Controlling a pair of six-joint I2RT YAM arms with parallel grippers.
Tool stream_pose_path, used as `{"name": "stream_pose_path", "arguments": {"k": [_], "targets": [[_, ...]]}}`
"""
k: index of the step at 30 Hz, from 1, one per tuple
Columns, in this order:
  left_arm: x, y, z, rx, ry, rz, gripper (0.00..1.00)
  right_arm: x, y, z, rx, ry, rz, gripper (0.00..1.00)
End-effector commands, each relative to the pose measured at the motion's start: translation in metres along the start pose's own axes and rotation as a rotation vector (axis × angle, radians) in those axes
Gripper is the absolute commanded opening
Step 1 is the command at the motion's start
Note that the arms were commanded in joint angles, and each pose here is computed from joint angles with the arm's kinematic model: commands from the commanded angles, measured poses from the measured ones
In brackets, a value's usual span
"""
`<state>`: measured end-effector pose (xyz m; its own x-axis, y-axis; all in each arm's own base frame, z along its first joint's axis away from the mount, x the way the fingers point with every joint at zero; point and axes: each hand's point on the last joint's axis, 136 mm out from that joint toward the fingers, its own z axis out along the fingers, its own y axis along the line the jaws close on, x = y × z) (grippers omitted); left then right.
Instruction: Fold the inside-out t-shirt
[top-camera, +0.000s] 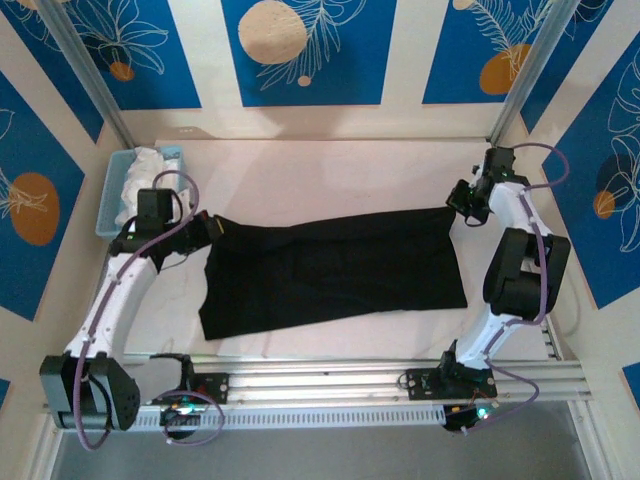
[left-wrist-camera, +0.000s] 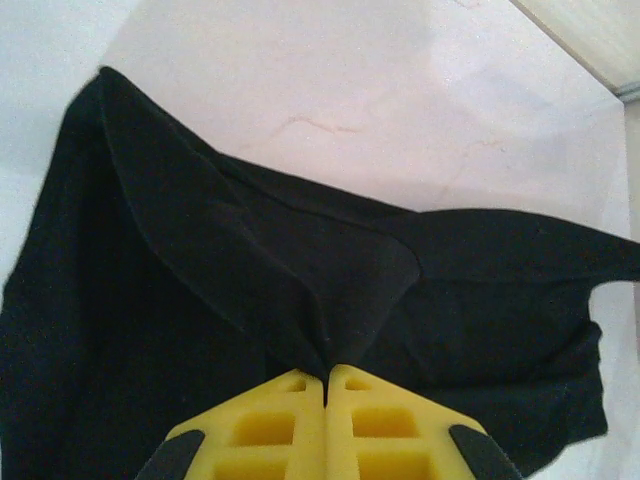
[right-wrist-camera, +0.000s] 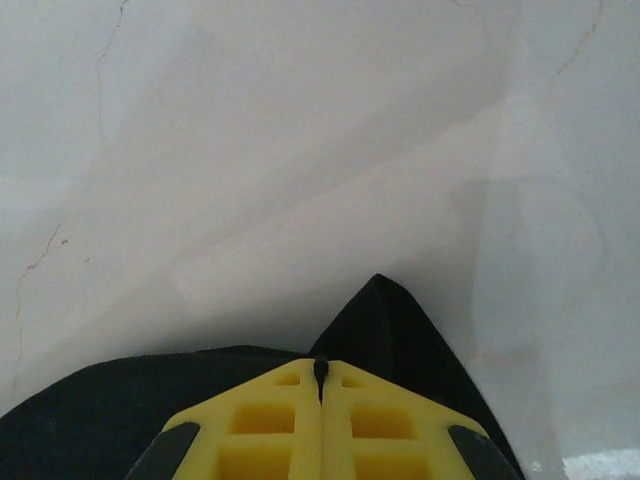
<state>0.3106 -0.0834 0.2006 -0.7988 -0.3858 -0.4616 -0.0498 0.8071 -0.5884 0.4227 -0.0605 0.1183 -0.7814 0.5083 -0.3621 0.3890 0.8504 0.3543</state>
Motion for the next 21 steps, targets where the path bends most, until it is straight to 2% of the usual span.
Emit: {"name": "stream_pose_path", "arguments": {"k": [1, 7, 14, 21], "targets": [[0.022, -0.005, -0.011, 0.047, 0.062, -0.036, 0.0, 0.016, -0.007, -0.009, 0.024, 0.024, 0.009, 0.0], [0.043, -0.005, -0.02, 0.049, 0.115, -0.051, 0.0, 0.034, -0.022, -0.009, 0.078, 0.054, 0.021, 0.0], [0.059, 0.009, -0.038, -0.021, 0.151, -0.054, 0.0, 0.055, -0.041, -0.012, 0.133, 0.073, 0.061, 0.0], [0.075, 0.015, -0.049, -0.052, 0.191, -0.06, 0.0, 0.071, -0.052, -0.02, 0.134, 0.072, 0.107, 0.0]]}}
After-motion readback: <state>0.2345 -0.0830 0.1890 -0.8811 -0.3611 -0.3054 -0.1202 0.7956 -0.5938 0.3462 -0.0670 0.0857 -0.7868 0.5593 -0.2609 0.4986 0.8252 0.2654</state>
